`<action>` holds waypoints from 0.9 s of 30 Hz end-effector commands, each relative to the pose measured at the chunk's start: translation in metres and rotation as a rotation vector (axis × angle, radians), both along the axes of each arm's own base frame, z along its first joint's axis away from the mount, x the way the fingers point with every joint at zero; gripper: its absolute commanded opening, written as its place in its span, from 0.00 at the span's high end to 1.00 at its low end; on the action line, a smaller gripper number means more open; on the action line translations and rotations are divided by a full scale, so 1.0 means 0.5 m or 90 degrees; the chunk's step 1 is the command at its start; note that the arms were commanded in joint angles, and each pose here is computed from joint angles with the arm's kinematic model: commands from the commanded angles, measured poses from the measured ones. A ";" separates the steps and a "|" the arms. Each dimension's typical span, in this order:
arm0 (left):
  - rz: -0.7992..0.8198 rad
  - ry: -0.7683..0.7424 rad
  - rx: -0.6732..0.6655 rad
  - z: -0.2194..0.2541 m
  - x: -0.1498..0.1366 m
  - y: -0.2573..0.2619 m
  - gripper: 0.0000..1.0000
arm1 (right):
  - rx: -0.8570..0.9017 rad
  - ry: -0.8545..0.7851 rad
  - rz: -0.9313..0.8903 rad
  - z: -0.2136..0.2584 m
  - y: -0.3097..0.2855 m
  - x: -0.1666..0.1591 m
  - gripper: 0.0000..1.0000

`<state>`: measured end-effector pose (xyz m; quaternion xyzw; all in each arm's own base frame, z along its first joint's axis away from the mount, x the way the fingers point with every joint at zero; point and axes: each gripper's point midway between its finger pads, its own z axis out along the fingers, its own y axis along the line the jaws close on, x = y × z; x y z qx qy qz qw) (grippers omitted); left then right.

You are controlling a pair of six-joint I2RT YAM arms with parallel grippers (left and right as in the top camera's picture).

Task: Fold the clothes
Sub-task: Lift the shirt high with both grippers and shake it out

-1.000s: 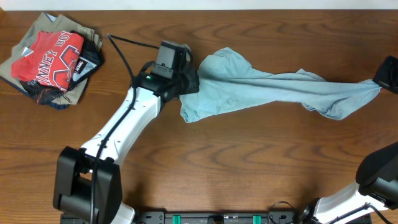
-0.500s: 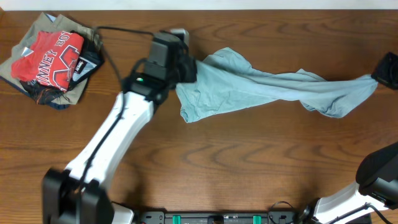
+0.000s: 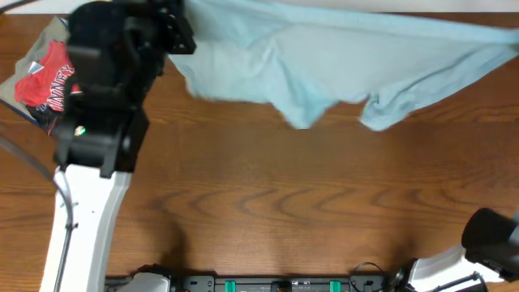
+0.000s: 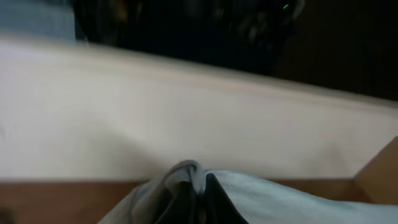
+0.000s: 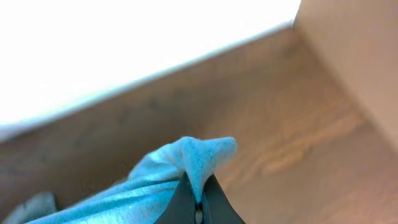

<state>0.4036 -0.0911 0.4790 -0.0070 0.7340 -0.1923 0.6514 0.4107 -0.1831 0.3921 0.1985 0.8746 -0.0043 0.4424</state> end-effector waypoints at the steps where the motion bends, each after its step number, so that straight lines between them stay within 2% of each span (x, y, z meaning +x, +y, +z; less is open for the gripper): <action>1: 0.031 -0.095 0.037 0.099 -0.055 0.034 0.94 | -0.066 -0.090 -0.009 0.125 0.008 -0.041 0.99; 7: 0.034 -0.121 0.037 0.132 -0.104 0.043 0.94 | -0.103 -0.166 -0.013 0.218 0.032 -0.086 0.99; 12: 0.058 -0.087 0.045 0.106 -0.099 0.056 0.94 | -0.105 -0.169 -0.013 0.224 0.038 -0.097 0.99; 19: 0.073 0.001 0.070 0.013 -0.018 0.053 0.94 | -0.083 -0.128 -0.007 0.173 0.026 -0.061 0.99; 27: 0.064 0.128 0.107 -0.169 0.132 0.028 0.94 | -0.019 -0.007 0.029 0.004 0.018 0.054 0.99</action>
